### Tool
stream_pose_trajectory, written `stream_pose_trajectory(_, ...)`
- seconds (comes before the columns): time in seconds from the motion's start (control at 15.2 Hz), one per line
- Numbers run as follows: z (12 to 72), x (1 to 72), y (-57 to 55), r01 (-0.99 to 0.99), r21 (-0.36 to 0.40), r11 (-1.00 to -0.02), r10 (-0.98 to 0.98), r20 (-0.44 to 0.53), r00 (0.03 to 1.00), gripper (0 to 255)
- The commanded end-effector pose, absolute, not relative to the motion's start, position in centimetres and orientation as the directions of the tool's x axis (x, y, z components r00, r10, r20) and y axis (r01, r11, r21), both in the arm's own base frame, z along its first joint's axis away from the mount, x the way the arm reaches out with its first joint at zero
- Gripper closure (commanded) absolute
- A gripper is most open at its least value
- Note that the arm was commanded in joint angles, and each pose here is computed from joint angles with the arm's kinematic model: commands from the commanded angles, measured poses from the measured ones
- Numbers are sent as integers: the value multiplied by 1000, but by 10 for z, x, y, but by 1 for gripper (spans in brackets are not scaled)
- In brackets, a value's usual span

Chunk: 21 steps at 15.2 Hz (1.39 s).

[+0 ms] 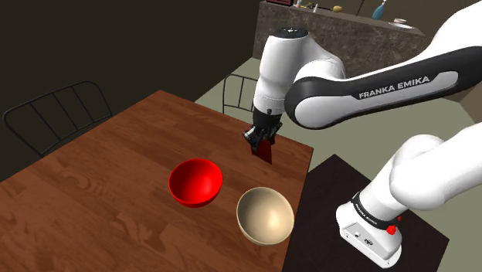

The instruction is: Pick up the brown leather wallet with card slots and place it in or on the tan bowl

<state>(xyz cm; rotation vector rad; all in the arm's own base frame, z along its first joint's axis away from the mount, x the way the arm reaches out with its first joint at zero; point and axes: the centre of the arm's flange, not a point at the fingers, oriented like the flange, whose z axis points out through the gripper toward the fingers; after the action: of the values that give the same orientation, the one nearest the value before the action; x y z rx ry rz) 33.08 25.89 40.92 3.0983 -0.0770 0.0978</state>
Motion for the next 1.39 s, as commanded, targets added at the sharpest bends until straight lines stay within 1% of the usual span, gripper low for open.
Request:
stream_pose_trajectory(0.0,410,308,277,-52,39,-998,-50,64,997,255)
stream_pose_trajectory(0.86,419,164,370,-52,39,-998,-50,64,997,255)
stream_pose_trajectory(1.32,382,164,370,-52,39,-998,-50,64,997,255)
